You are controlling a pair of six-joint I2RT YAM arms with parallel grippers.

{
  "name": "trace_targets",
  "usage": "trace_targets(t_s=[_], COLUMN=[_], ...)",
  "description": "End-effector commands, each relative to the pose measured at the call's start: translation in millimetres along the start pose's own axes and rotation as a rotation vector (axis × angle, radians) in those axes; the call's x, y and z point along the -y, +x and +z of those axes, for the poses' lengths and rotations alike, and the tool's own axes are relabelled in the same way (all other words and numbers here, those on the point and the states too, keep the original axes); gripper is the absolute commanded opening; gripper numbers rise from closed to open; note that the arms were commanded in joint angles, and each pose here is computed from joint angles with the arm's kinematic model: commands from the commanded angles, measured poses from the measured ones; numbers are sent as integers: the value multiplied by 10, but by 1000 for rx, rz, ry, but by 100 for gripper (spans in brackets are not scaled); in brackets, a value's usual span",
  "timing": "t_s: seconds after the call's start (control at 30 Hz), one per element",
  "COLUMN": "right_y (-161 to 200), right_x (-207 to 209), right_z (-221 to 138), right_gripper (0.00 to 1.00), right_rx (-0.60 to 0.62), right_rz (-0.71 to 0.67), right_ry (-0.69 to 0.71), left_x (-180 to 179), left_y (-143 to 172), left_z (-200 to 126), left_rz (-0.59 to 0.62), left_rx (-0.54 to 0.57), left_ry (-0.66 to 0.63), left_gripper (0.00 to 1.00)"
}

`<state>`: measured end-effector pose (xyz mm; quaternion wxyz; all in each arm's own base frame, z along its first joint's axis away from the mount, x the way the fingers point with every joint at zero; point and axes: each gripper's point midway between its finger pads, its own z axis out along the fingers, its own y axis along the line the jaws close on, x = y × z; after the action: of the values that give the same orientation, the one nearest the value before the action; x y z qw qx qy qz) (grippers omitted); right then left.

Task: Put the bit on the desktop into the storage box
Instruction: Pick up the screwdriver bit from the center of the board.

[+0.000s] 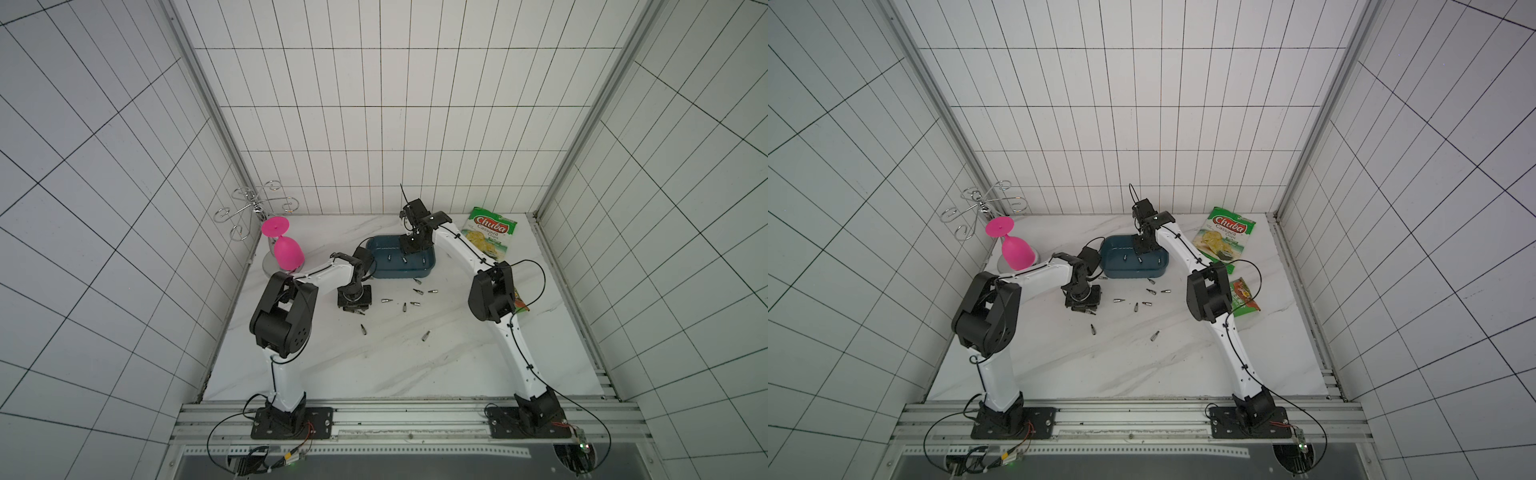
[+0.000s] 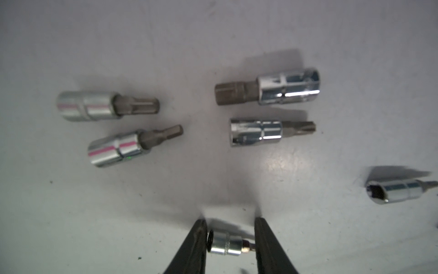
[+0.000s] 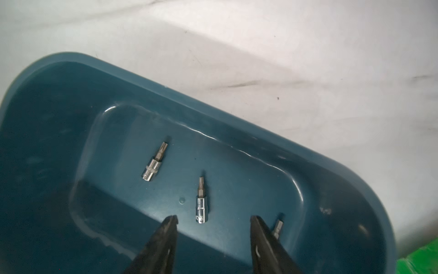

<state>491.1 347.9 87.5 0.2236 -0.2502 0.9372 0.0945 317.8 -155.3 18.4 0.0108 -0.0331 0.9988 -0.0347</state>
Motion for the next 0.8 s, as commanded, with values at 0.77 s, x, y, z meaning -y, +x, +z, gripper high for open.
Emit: trace_targets(t_s=[0.77], right_y=[-47], right_x=[-25], right_z=[-309], right_gripper=[53], right_rx=[22], right_rz=[-17], right_ry=[17], left_x=[-163], left_y=[354], left_z=[58], left_rz=[-10], left_rx=[-62], left_ry=[-69], left_gripper=[43])
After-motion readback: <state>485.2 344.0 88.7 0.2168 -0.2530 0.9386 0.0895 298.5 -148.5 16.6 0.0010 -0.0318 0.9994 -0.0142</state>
